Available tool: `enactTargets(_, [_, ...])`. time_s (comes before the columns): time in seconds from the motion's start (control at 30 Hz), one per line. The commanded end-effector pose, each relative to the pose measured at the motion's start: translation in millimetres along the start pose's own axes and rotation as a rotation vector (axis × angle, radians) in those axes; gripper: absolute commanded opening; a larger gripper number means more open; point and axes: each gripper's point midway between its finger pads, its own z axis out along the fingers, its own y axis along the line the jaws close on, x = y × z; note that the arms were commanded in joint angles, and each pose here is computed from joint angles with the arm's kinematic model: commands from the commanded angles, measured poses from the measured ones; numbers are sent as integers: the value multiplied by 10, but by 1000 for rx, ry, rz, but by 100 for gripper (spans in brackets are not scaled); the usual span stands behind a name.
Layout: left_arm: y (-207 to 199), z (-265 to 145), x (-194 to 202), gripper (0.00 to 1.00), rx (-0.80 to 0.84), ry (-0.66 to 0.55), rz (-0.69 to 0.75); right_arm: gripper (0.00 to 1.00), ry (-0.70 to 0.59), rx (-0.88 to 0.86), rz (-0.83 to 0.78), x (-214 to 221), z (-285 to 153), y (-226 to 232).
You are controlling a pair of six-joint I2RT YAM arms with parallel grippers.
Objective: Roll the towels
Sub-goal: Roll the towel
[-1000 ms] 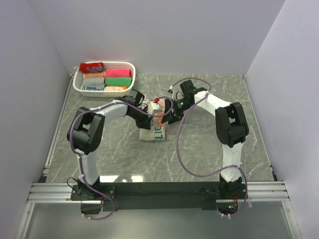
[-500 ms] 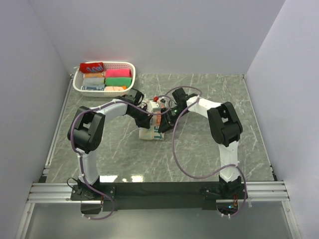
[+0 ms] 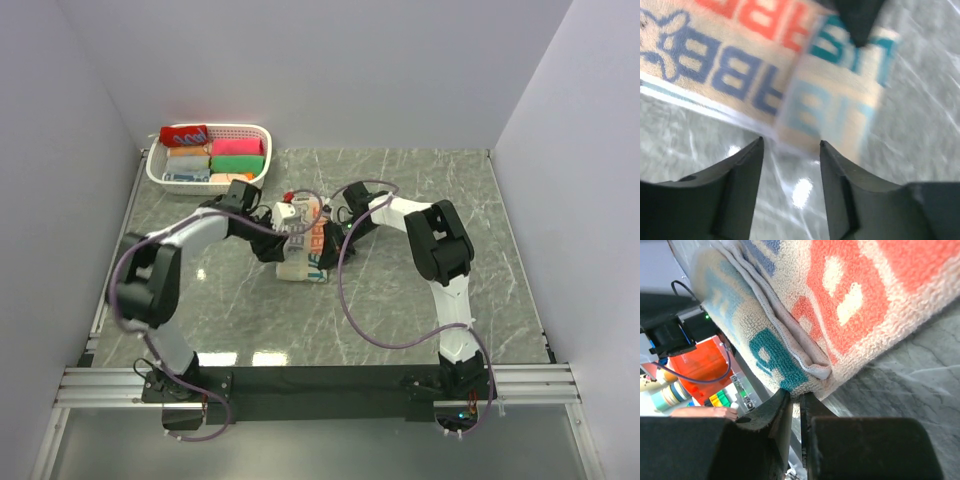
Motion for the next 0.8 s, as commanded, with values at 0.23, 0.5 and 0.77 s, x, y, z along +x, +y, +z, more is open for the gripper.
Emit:
enactTargets(0.23, [-595, 23, -151, 60, -87, -17, 549, 16, 10, 98, 3, -29, 110, -295])
enactTargets(0.5, [-480, 436, 95, 61, -158, 147, 709, 16, 19, 93, 8, -37, 136, -306])
enactTargets(0.77, [-481, 631, 464, 32, -76, 326, 669, 16, 21, 87, -2, -31, 122, -304])
